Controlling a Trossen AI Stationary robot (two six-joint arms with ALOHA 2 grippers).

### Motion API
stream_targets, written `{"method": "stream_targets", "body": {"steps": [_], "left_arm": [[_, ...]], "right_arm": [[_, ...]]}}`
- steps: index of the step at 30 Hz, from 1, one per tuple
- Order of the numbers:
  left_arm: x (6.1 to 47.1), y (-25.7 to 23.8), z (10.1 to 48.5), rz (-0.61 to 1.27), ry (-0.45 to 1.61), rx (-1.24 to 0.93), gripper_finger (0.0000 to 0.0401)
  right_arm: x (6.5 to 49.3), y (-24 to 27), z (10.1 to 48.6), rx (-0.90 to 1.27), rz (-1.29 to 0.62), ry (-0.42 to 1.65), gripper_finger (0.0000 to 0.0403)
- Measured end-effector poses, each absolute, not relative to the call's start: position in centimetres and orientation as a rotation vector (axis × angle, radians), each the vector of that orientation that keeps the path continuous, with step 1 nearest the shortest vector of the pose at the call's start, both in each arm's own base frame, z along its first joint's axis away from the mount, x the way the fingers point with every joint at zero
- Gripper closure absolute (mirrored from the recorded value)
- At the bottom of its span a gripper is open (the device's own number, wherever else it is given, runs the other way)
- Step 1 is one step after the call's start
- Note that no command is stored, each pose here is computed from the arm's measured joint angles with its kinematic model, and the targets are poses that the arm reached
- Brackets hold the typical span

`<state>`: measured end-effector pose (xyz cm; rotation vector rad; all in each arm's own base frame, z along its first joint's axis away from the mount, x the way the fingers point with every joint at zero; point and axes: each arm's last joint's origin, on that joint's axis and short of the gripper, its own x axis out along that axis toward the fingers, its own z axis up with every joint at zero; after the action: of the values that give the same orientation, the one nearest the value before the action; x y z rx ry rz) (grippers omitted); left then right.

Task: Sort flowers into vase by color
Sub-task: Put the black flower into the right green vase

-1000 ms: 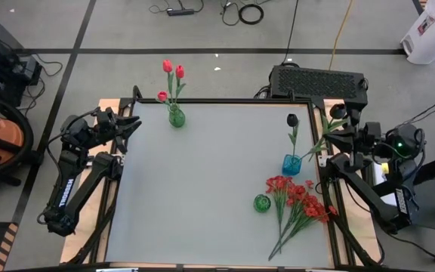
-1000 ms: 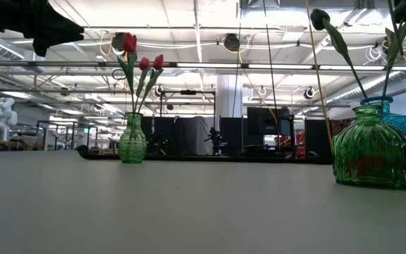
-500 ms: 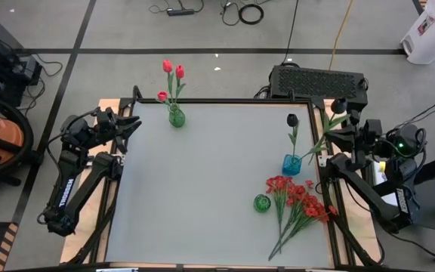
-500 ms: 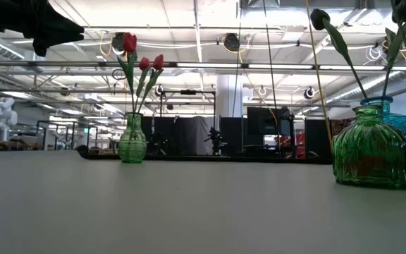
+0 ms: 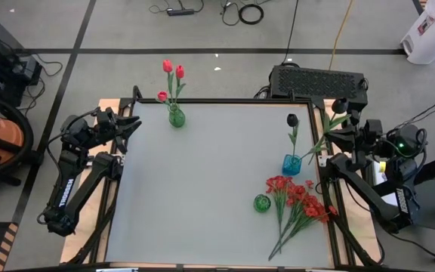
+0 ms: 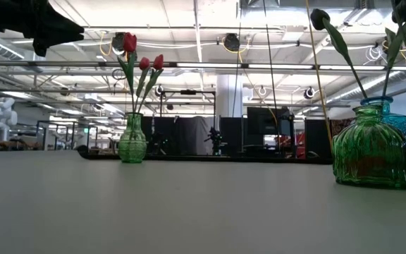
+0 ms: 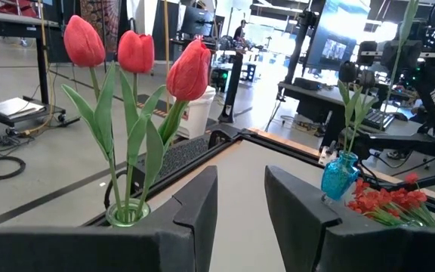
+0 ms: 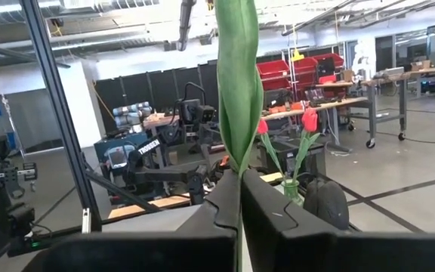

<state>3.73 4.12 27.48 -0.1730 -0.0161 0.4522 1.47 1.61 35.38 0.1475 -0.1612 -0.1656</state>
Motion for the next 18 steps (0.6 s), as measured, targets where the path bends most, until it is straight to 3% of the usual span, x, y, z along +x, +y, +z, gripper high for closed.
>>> {"method": "stream_targets", "body": {"steps": [18], "left_arm": [[3.73, 4.13, 27.48, 0.452, -0.016, -0.173, 0.0283]], "right_arm": [[1.39, 1.83, 35.39, 0.105, -0.055, -0.145, 0.0403]]}}
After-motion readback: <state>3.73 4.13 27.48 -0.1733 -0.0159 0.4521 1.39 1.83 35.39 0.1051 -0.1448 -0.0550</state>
